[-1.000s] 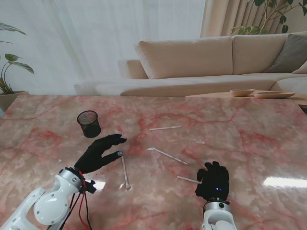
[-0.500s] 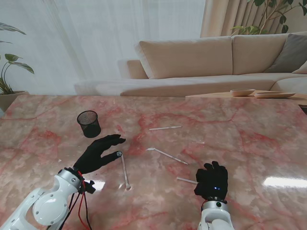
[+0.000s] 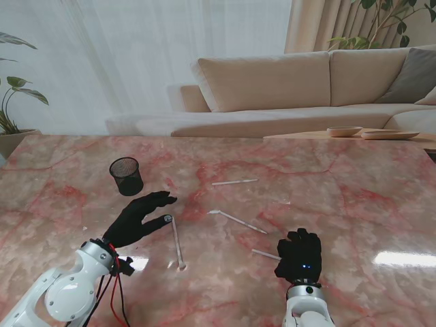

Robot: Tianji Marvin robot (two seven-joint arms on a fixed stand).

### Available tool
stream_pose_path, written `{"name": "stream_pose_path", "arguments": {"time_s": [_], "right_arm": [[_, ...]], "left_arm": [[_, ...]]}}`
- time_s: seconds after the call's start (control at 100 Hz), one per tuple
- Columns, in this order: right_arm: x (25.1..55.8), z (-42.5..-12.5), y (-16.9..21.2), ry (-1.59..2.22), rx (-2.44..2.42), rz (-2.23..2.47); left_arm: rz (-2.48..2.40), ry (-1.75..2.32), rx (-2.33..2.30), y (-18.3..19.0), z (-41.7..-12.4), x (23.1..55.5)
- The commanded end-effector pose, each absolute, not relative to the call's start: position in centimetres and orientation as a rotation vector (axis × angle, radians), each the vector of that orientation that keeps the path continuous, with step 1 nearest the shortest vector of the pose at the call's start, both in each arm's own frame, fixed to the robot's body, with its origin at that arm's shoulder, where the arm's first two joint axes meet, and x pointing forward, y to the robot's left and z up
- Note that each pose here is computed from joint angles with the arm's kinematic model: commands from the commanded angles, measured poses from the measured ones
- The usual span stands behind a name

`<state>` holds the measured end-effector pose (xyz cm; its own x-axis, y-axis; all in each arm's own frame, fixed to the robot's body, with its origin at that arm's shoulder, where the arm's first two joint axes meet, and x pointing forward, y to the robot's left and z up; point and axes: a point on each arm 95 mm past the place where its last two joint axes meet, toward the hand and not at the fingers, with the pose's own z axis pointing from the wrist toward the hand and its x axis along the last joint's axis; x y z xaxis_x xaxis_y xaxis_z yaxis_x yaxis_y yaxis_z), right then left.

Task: Insert makeup brushes into the holder

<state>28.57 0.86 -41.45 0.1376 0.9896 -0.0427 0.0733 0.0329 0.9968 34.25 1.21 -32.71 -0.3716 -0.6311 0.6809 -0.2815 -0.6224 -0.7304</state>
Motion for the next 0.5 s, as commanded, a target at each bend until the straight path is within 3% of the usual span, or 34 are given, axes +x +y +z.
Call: {"name": "stream_pose_path", "arguments": {"time_s": [0.0,0.49], "right_arm": [[27.6,-42.9,-0.1,1.21,1.321,0.992],[29.2,-38.5,-0.6,1.232,1.139,1.121]], "left_arm": [[-2.08,1.223,-1.61,1.1,-33.0,34.0],[-2.073,1.244,-1.601,0.8,-32.8,34.3]]}}
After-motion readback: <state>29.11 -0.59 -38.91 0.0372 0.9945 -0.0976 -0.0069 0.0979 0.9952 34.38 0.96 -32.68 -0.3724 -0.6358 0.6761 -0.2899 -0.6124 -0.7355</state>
